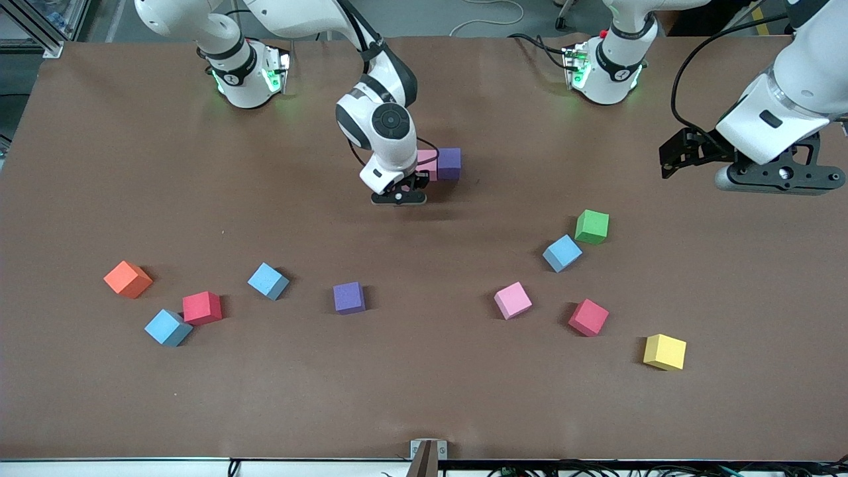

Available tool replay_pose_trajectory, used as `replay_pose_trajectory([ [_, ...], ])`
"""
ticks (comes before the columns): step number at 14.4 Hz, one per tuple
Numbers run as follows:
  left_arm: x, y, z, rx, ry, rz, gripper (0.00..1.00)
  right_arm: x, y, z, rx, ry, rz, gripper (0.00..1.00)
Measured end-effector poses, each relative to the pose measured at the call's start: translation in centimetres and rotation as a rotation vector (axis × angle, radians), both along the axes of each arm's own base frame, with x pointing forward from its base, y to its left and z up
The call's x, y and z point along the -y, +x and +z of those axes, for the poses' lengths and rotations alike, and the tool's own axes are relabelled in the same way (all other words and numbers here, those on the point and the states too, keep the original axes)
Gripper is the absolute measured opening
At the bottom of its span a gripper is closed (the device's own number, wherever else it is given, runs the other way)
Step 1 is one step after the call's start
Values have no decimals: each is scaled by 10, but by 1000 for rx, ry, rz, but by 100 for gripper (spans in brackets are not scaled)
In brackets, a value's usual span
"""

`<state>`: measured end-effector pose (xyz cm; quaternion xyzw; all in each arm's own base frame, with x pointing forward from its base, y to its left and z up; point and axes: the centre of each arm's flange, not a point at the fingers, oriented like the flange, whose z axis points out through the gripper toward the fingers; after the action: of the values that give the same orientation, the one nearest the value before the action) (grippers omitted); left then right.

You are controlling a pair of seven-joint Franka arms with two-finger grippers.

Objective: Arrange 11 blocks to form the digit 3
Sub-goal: 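Lower the pink cube beside the yellow cube with the right gripper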

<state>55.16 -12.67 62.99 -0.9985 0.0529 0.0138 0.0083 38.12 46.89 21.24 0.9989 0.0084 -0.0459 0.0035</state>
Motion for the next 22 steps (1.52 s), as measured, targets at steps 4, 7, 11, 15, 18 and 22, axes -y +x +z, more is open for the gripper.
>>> replay_pose_trajectory([
  [4,1,-1,-1,-10,2,-3,100,-1,-1,0,0,0,1,56],
  [7,1,-2,-1,-16,4,-3,100,-1,-1,-1,-1,-1,0,56],
  [11,1,-3,-2,-25,6,-3,100,-1,-2,-7,-4,-4,-1,56],
  [15,1,-3,-2,-26,6,-3,100,-1,-2,-7,-3,-4,-2,56],
  [18,1,-3,-2,-26,6,-3,100,-1,-2,-7,-4,-4,-3,56],
  [22,1,-5,-3,-41,10,-3,100,-1,-2,-7,-4,-5,2,56],
])
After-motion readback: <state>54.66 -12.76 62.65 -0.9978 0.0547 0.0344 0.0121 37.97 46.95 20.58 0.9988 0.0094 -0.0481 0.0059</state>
